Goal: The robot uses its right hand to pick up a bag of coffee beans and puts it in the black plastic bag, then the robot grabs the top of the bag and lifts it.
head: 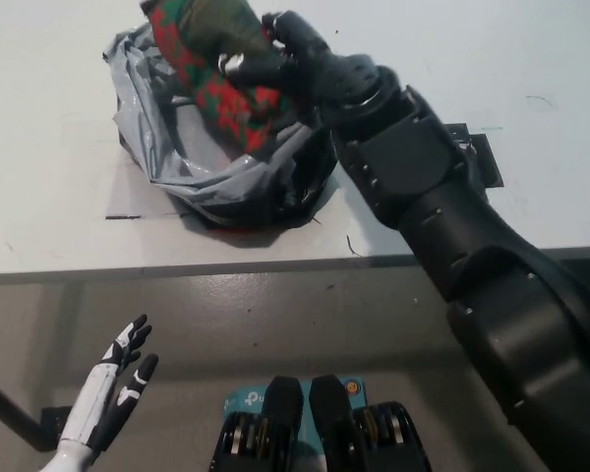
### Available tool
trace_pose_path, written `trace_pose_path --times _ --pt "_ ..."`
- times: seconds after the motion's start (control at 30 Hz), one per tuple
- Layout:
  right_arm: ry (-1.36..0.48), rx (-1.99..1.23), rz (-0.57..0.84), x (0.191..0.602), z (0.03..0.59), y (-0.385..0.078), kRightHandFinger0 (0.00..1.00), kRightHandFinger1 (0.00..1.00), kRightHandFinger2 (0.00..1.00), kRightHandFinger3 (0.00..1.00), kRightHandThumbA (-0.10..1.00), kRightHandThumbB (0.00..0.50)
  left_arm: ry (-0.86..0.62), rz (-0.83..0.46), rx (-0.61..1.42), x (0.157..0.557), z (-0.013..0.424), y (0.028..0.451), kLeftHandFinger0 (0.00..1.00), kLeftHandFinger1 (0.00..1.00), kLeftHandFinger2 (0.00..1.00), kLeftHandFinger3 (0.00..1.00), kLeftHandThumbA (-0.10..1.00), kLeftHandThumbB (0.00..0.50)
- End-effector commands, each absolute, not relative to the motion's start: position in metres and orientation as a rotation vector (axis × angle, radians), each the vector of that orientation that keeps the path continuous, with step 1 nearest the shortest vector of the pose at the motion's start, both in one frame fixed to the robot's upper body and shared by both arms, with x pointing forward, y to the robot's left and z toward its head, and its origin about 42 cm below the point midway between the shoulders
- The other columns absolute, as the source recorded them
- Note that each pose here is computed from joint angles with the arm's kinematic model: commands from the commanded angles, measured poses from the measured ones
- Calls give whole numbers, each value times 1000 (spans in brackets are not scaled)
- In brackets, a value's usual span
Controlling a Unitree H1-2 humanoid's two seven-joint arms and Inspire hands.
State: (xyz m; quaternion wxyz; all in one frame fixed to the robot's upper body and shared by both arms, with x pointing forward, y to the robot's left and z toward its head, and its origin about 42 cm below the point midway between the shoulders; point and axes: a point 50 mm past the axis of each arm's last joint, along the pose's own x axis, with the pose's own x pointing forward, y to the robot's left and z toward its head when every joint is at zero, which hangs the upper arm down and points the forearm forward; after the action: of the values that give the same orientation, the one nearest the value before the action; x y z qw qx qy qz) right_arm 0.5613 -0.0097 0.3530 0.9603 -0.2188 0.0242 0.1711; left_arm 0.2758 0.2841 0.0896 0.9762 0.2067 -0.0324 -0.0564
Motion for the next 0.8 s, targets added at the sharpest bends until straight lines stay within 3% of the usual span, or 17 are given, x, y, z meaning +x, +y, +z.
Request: trace_pose_path --times 0.0,0.03,0.07,0.1,0.13,0.17,0.2,0.27,0.47,0.53,0.57,0.6,0.63,0.67,0.7,0.73,0.77 --pt "-347 -597 357 551 451 32 159 658 939 720 -100 183 -117 -138 451 282 106 284 1000 1000 1000 1000 949 226" --pt "-355 -609 359 551 453 33 199 633 835 685 -100 185 -119 -138 453 283 107 284 1000 1000 1000 1000 949 226" --pt "-356 -610 358 551 453 33 199 633 835 685 -100 185 -119 -138 454 283 107 284 1000 1000 1000 1000 949 226" --pt "-384 -637 360 550 453 35 165 502 613 619 -100 179 -123 -140 457 283 107 284 1000 1000 1000 1000 949 222" --pt "-407 -662 362 549 453 37 33 348 561 597 -100 166 -125 -143 458 283 108 284 1000 1000 1000 1000 949 222" --pt "-415 -678 363 549 454 39 7 226 482 581 -100 154 -126 -145 465 284 108 284 1000 1000 1000 1000 957 230" --pt "-419 -686 361 549 454 39 0 210 569 596 -100 156 -125 -147 469 284 108 284 1000 1000 1000 1000 966 238" --pt "-426 -700 360 548 455 40 0 247 649 621 -100 149 -124 -149 468 285 109 284 1000 1000 1000 1000 966 244" --pt "-460 -735 355 548 458 40 0 289 704 687 -100 138 -130 -155 468 289 113 284 1000 1000 1000 1000 956 236" --pt "-470 -736 353 548 459 40 0 273 680 674 -100 143 -130 -155 474 290 113 284 1000 1000 1000 1000 960 243" --pt "-472 -744 342 548 460 40 119 442 869 943 3 221 -131 -154 471 291 114 284 1000 1000 1000 1000 959 245" --pt "-473 -752 333 548 461 40 146 401 727 873 94 222 -133 -154 470 292 114 283 1000 1000 1000 1000 959 245" --pt "-455 -774 343 548 461 41 288 580 903 1000 253 299 -132 -154 466 292 114 283 1000 1000 1000 1000 951 242" --pt "-450 -780 346 548 461 41 332 585 832 1000 323 302 -132 -154 465 292 114 283 1000 1000 1000 1000 949 242" --pt "-432 -790 367 548 461 41 595 860 1000 1000 413 314 -133 -155 465 292 115 283 1000 1000 1000 1000 948 241" --pt "-400 -776 398 549 459 39 1000 1000 1000 1000 513 357 -135 -155 465 292 115 283 1000 1000 1000 1000 940 235" --pt "-385 -771 411 550 457 37 1000 1000 1000 1000 528 366 -137 -156 466 293 116 283 1000 1000 1000 1000 940 235"
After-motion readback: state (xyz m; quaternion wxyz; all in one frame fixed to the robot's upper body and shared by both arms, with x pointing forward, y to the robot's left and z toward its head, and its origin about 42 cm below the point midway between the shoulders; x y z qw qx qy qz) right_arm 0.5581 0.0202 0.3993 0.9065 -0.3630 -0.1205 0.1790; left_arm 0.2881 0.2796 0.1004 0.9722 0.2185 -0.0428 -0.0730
